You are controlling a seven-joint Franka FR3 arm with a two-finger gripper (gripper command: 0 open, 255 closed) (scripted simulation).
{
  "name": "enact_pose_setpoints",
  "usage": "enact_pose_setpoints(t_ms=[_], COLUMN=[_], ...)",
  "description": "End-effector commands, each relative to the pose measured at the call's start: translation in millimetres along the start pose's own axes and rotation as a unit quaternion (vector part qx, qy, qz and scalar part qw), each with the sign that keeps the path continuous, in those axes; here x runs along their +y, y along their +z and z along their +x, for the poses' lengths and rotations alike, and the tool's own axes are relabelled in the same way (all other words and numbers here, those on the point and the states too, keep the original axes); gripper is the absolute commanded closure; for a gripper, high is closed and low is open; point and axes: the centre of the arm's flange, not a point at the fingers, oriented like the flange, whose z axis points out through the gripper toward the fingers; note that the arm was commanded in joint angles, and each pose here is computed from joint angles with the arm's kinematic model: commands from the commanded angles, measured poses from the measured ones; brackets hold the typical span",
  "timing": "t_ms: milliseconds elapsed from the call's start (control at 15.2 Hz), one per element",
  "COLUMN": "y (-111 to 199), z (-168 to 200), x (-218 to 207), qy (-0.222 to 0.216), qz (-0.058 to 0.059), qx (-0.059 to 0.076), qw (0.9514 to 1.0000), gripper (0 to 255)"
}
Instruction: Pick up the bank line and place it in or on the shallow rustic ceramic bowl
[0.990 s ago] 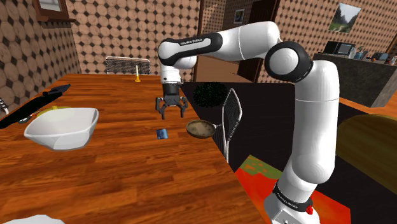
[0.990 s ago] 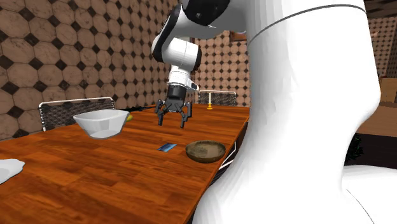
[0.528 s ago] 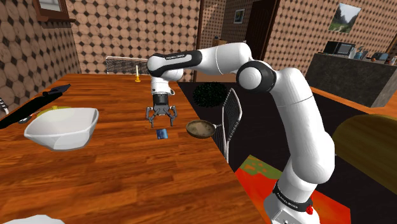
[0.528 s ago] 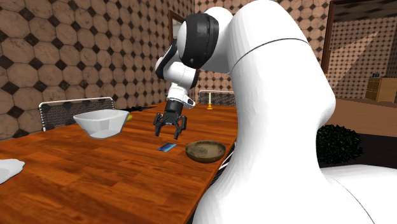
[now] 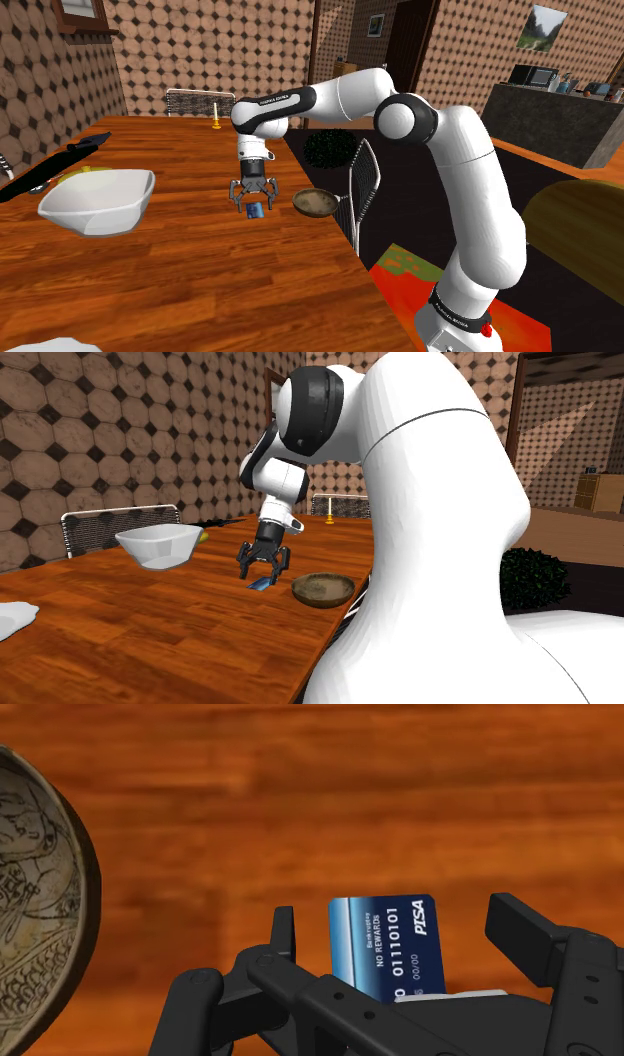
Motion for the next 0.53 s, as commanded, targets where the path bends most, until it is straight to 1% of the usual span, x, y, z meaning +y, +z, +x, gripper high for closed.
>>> enact_pose_setpoints(t_ms=[0, 330, 396, 462], y=[2.0, 1.9, 1.9, 1.9], z=[0.5, 0.5, 0.5, 0.5], x=[0.2, 0.2, 0.2, 0.2], qy=[0.0, 0.0, 0.0, 0.0], qz=[0.0, 0.0, 0.0, 0.0], qx=[0.0, 0.0, 0.0, 0.0], qw=[1.0, 1.0, 1.0, 1.0], gripper=[0, 0, 255, 255])
